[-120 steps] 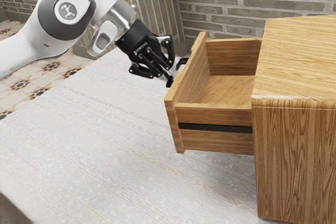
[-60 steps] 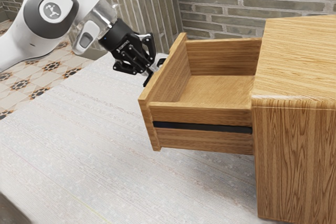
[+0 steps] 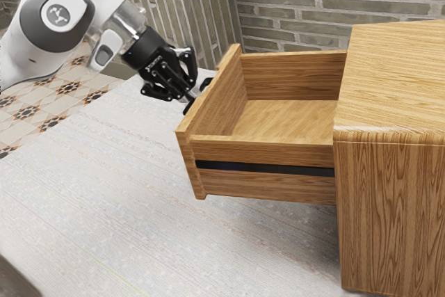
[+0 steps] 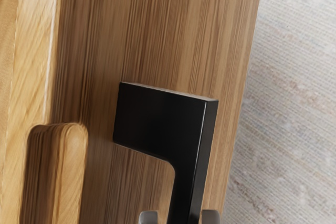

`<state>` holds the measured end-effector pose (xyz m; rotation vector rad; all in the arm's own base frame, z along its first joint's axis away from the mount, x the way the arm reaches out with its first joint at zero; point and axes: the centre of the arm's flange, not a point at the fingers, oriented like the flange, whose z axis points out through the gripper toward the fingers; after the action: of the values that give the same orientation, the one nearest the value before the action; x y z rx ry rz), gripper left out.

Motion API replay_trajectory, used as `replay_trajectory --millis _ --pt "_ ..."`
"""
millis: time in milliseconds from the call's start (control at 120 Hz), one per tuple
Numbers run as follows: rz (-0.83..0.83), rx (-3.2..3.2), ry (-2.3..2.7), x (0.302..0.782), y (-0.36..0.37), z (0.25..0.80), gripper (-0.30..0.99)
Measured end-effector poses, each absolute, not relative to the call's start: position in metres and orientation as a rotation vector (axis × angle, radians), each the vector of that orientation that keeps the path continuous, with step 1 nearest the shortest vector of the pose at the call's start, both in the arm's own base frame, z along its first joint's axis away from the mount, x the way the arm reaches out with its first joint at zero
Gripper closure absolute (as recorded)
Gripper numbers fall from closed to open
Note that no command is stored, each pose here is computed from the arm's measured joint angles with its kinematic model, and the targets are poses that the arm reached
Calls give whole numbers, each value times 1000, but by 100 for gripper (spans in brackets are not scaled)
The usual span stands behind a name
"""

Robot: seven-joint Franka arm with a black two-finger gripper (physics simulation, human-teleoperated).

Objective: Pull the drawer handle with one arm to open the drawer

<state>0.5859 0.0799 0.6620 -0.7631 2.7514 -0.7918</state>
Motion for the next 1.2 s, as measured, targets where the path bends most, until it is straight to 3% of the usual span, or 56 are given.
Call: replay_trajectory --millis 717,917,1200 --pt "-739 -790 2752 572 105 661 77" --pt "-716 -793 2762 571 106 660 61" --pt "-709 -783 2765 568 101 666 49"
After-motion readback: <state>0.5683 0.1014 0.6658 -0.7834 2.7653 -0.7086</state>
